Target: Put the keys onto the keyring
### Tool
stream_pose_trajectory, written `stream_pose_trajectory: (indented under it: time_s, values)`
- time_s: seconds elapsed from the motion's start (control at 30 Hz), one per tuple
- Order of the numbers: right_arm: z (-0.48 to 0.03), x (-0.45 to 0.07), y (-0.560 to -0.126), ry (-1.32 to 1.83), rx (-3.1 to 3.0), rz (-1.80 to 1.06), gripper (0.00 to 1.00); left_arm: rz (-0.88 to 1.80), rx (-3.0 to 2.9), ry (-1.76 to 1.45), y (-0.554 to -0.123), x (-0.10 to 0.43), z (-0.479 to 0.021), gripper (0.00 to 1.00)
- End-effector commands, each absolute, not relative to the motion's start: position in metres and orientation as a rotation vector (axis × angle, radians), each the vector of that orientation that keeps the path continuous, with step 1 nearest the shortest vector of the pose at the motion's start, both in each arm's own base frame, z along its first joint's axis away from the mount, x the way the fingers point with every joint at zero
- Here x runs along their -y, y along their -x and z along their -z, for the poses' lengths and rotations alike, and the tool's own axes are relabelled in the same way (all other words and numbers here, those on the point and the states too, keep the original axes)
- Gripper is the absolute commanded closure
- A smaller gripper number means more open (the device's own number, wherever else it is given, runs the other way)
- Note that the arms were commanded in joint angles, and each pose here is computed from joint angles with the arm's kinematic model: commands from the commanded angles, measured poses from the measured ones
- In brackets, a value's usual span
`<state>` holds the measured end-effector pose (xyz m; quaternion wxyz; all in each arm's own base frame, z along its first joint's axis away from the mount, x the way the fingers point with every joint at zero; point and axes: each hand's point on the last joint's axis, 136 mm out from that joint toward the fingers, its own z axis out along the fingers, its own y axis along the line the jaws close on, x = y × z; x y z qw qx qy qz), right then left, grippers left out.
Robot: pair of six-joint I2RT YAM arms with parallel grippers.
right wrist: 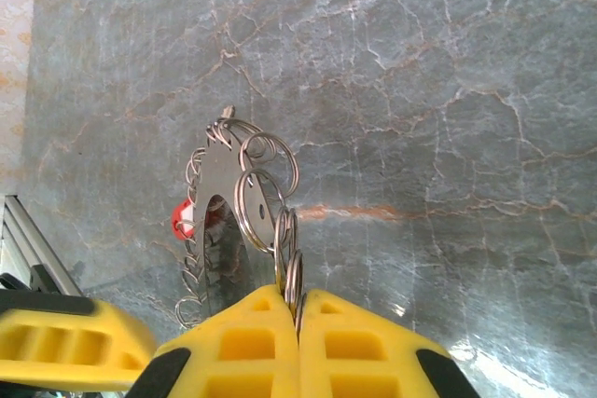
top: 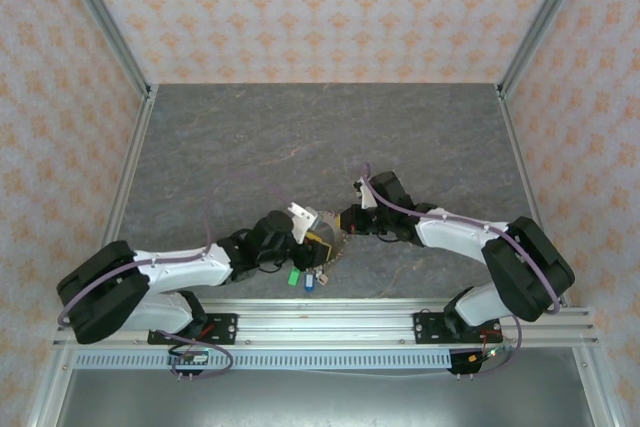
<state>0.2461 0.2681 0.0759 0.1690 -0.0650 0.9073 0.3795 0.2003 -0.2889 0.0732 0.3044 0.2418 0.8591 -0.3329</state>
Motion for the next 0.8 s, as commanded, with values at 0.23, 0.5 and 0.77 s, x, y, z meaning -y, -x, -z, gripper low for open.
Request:
stream_pose_trajectory:
  time_s: [0.23,0.5,0.77]
  values:
    - [-0.128,-0.282,-0.255,0.209,-2.436,-1.185,1.0,0.736,-2.351,-0.881,-0.196,0.322,-0.039,0.48]
    - [-0.119,-0.275,-0.253,0.204,-2.46,-1.129,1.0,0.688,-2.326,-0.876,-0.203,0.321,-0.048,0.9]
    - [-0.122,-0.257,-0.262,0.145,-2.438,-0.99,0.88,0.662,-2.254,-0.798,-0.21,0.31,-0.076,0.98]
